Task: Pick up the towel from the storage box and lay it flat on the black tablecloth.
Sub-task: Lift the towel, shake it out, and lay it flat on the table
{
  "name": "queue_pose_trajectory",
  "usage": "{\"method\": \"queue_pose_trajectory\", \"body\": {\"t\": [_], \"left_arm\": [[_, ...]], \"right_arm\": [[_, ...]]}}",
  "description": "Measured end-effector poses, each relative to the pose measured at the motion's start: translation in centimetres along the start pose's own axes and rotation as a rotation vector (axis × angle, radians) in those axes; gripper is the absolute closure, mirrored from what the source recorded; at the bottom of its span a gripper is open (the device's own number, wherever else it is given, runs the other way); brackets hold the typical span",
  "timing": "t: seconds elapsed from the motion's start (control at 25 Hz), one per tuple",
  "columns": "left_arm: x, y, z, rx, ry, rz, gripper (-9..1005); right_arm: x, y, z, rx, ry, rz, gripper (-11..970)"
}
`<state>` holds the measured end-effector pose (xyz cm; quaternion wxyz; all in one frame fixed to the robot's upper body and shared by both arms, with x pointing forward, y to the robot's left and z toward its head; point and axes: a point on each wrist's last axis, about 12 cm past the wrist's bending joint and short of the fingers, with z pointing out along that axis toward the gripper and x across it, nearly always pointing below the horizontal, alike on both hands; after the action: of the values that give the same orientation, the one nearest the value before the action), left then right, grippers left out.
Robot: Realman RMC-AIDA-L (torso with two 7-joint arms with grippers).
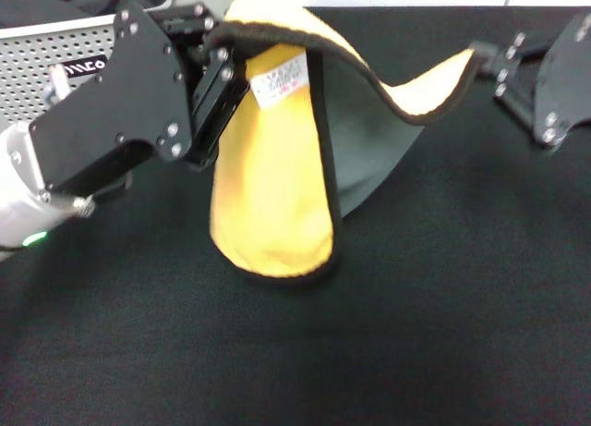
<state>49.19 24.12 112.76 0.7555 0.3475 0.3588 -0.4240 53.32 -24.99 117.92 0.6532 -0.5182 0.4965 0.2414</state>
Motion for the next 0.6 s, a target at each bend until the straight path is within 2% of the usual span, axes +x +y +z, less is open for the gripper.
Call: {"method": "queue_pose_trajectory", "body": {"t": [0.24,0.36,0.6], "left_arm": [[-0.9,-0.7,-2.7,-0.008,0.041,-0.14,963],[-1.5,-1.3,-4.0,-0.004,0.044,-0.19,963],[-2.0,-2.6,-5.8,-0.02,0.069,-0.248,964]], "right_arm": [[-5.4,-0.1,-0.9,0.003,0.054,-0.034,951],[-8.2,0.6,-1.4,-0.002,0.057,-0.055,951],[-11.2,2.7,-2.5,-0.027,0.078,-0.075,950]]}}
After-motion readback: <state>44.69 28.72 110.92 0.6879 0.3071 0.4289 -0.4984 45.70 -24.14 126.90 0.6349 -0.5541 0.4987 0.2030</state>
